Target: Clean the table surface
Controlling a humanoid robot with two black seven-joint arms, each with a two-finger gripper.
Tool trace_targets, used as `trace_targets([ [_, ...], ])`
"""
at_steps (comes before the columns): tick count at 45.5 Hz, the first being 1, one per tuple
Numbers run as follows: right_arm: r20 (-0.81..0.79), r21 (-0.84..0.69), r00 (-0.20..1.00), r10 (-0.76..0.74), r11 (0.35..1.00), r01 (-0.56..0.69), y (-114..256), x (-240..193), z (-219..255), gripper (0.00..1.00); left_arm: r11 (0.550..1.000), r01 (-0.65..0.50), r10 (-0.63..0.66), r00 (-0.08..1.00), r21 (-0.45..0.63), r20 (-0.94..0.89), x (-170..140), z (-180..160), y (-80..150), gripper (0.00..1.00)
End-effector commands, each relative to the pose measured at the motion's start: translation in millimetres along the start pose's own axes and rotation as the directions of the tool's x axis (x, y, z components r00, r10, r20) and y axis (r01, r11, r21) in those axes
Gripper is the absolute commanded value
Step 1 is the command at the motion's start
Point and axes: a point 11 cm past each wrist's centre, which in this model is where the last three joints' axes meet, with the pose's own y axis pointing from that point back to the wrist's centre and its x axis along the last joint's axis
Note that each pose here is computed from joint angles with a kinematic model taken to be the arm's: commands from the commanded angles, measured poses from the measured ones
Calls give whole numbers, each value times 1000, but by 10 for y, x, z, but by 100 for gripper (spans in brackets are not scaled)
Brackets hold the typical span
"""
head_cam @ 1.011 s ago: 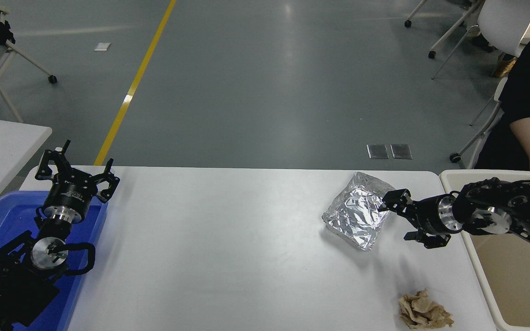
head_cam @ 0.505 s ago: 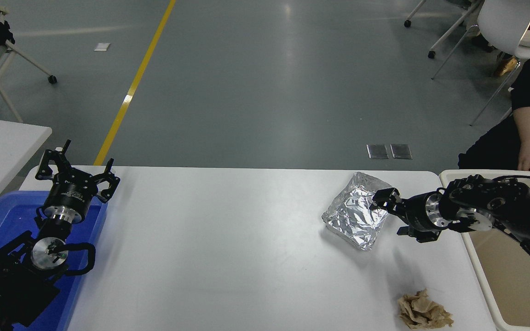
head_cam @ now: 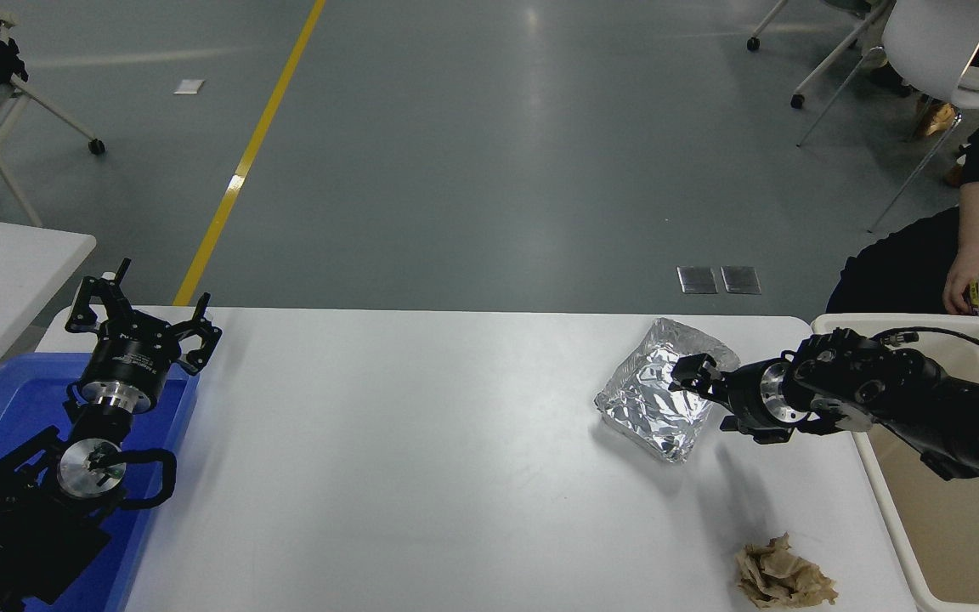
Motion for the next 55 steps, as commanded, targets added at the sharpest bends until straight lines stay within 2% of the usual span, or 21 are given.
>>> trace_targets([
  [1, -55, -28, 998, 29, 999, -30, -94, -58, 68, 84, 1000, -1, 1, 1000, 0, 1, 3, 2, 1, 100],
  [9, -61, -28, 998, 34, 999, -36, -101, -58, 93, 83, 1000, 0, 0, 1000, 0, 0, -1, 0, 0, 100],
  [18, -108, -20, 994, 31, 999, -33, -118, -94, 104, 70, 1000, 0, 0, 1000, 0, 0, -1, 0, 0, 100],
  [24, -111, -25, 993, 33, 999, -36, -140, -118, 122, 57, 1000, 0, 0, 1000, 0, 0, -1, 0, 0, 100],
  [30, -109, -28, 994, 29, 999, -32, -149, -143, 143, 51, 1000, -1, 1, 1000, 0, 1, 4, 2, 1, 100],
  [36, -115, -34, 993, 23, 999, -27, -151, -154, 160, 33, 1000, -1, 1, 1000, 0, 1, 4, 2, 1, 100],
  [46, -118, -32, 993, 22, 999, -26, -149, -151, 154, 22, 1000, 0, 0, 1000, 0, 0, -1, 0, 0, 100],
  [55, -146, -39, 989, 20, 999, -25, -149, -152, 162, 0, 1000, 0, 0, 1000, 0, 0, -1, 0, 0, 100],
])
